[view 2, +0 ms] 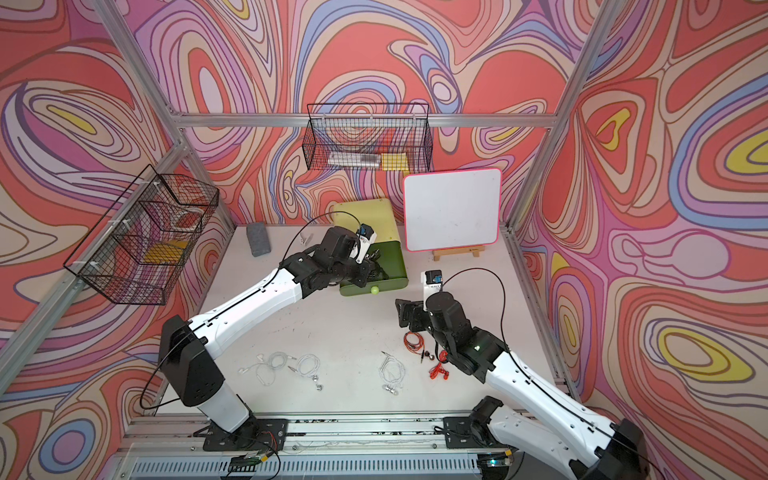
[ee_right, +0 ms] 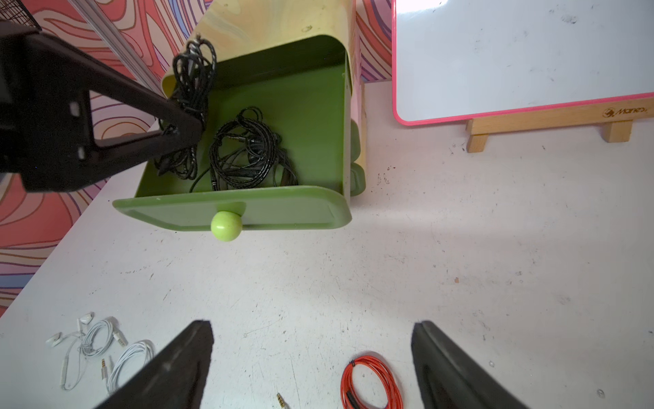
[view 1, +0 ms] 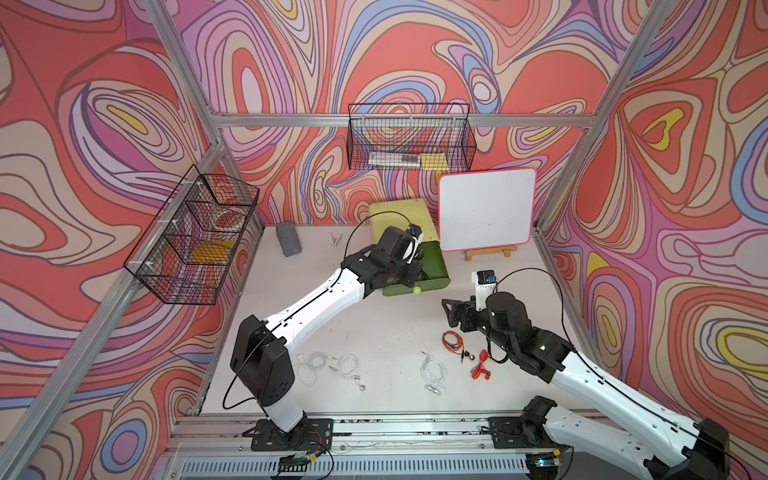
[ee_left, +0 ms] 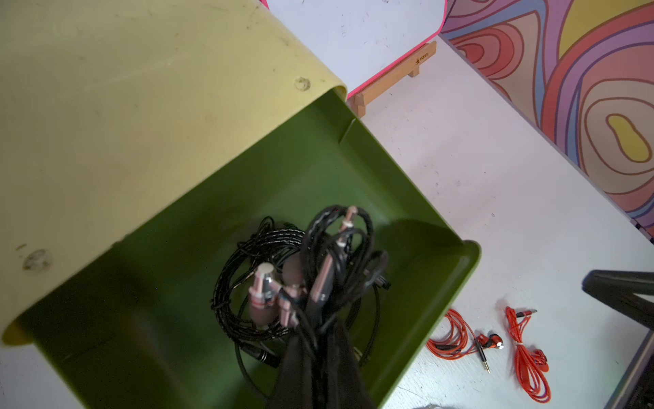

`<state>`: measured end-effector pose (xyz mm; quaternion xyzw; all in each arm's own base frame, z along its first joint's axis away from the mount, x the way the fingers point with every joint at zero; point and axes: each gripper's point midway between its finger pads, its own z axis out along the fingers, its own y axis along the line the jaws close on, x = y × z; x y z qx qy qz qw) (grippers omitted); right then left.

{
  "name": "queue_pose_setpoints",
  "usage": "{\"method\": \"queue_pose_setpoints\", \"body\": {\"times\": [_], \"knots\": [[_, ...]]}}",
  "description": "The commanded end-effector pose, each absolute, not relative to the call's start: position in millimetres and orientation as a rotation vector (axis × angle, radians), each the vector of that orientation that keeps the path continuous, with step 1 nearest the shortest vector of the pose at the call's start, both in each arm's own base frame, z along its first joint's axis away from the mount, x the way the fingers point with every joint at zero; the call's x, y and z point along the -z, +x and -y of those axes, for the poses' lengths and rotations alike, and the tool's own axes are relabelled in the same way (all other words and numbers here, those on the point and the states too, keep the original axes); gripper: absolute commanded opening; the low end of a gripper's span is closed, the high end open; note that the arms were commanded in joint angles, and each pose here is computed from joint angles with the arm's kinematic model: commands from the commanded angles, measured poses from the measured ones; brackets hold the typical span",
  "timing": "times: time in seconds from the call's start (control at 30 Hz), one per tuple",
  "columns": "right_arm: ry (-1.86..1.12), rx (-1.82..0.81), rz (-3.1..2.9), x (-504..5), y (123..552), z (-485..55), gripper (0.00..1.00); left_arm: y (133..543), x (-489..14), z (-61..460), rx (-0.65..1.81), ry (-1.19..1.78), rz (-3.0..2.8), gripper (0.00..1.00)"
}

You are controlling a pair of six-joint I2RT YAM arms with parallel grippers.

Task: Place the wired earphones into the drawer by color
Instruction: Place the wired earphones in the drawer, then close the drawer in the storage box.

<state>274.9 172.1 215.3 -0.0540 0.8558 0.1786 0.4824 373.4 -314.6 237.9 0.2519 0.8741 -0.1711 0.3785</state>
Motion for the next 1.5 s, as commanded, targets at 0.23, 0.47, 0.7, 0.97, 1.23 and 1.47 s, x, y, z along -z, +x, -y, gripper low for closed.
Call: {"method": "queue_pose_setpoints", "body": {"times": [0.23, 0.47, 0.7, 0.97, 1.23, 1.47], "knots": [[-0.077, -0.564, -2.104, -218, 285, -195, 0.90, 383, -247, 316, 0.442, 0.638, -2.204, 0.21], [-0.055, -0.706, -2.139, -218, 288, -219, 0.85, 376, -269, 308, 0.451, 0.600, -2.157, 0.44], [-0.068, -0.795, -2.174, -215, 293, -240, 0.82, 347, -301, 280, 0.509, 0.514, -2.062, 0.70], [-0.072, -0.844, -2.199, -210, 300, -257, 0.77, 305, -279, 232, 0.520, 0.387, -2.007, 0.97], [-0.079, -0.860, -2.220, -206, 307, -271, 0.75, 277, -229, 187, 0.423, 0.324, -1.978, 0.99], [-0.094, -0.871, -2.213, -206, 314, -281, 0.74, 266, -192, 170, 0.369, 0.344, -1.917, 0.99]]}}
